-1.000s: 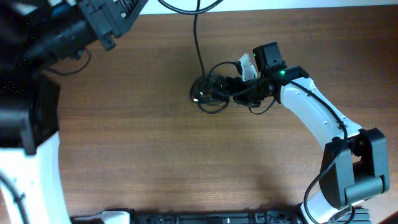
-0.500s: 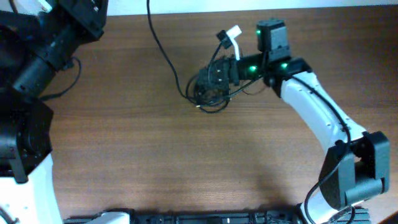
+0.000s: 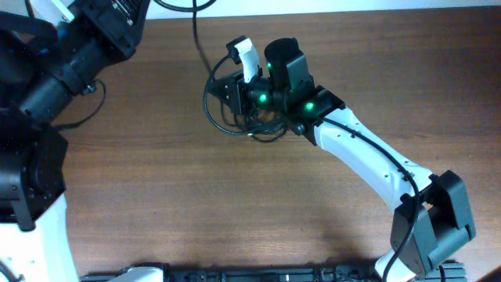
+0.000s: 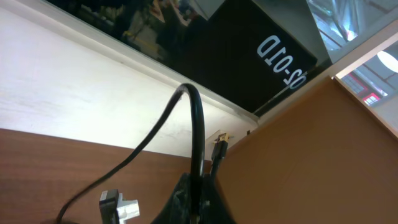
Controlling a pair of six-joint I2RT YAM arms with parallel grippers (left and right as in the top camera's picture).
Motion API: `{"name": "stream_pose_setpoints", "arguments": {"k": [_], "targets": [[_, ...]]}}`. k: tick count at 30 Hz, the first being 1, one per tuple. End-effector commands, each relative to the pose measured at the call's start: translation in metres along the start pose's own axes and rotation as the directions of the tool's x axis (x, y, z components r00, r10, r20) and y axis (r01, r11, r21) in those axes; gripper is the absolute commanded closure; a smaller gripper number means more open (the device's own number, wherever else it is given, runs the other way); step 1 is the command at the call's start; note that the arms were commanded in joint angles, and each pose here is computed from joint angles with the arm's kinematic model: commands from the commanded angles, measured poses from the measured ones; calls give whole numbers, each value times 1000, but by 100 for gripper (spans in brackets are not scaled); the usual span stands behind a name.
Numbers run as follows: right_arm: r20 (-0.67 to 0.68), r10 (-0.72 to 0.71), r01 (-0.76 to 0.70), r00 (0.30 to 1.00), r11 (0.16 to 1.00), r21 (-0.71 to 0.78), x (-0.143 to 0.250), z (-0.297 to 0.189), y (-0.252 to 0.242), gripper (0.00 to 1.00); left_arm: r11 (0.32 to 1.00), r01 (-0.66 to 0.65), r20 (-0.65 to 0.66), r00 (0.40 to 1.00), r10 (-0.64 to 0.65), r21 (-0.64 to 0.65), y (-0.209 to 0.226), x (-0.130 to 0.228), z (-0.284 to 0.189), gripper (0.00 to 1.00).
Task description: Untangle cables
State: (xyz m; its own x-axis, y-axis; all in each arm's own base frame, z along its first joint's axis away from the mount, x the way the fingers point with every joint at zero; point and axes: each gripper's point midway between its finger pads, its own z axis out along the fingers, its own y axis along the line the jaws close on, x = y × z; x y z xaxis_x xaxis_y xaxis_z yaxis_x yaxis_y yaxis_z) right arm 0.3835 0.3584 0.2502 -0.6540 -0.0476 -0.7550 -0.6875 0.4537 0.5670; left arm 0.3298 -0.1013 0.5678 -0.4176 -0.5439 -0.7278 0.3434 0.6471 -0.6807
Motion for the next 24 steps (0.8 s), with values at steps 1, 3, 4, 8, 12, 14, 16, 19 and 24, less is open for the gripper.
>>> {"name": "stream_pose_setpoints", "arguments": {"k": [1,3,4,8,12,14,16,19,24], "targets": [[-44,90,-94,995,991,-97,3,-2,22,96,978,30,113,994,-7,-208,37,-15,-9,100],[-100,142,-160,985,965,-206,5,-12,48,96,859,97,214,977,16,-503,97,-23,-28,96],[-107,148,-169,983,959,-226,3,-16,56,96,819,108,226,974,26,-563,110,-23,-32,88],[-32,105,-110,994,945,-309,-28,-70,115,96,670,101,107,994,-32,-736,161,11,-34,1],[209,48,-6,977,981,-195,-74,-118,136,96,623,82,40,996,-80,-778,173,31,-40,1],[319,15,37,948,987,-156,-93,-145,149,96,621,77,15,994,-104,-780,174,39,-42,1],[307,23,24,951,989,-149,-90,-143,146,96,705,91,-49,983,-175,-703,158,54,-27,1],[293,36,4,955,991,-135,-88,-134,137,96,821,144,-171,944,-281,-552,125,77,-9,1],[307,48,-20,951,996,-92,-89,-132,127,96,787,442,-227,791,-569,-430,81,99,1,1]]}}
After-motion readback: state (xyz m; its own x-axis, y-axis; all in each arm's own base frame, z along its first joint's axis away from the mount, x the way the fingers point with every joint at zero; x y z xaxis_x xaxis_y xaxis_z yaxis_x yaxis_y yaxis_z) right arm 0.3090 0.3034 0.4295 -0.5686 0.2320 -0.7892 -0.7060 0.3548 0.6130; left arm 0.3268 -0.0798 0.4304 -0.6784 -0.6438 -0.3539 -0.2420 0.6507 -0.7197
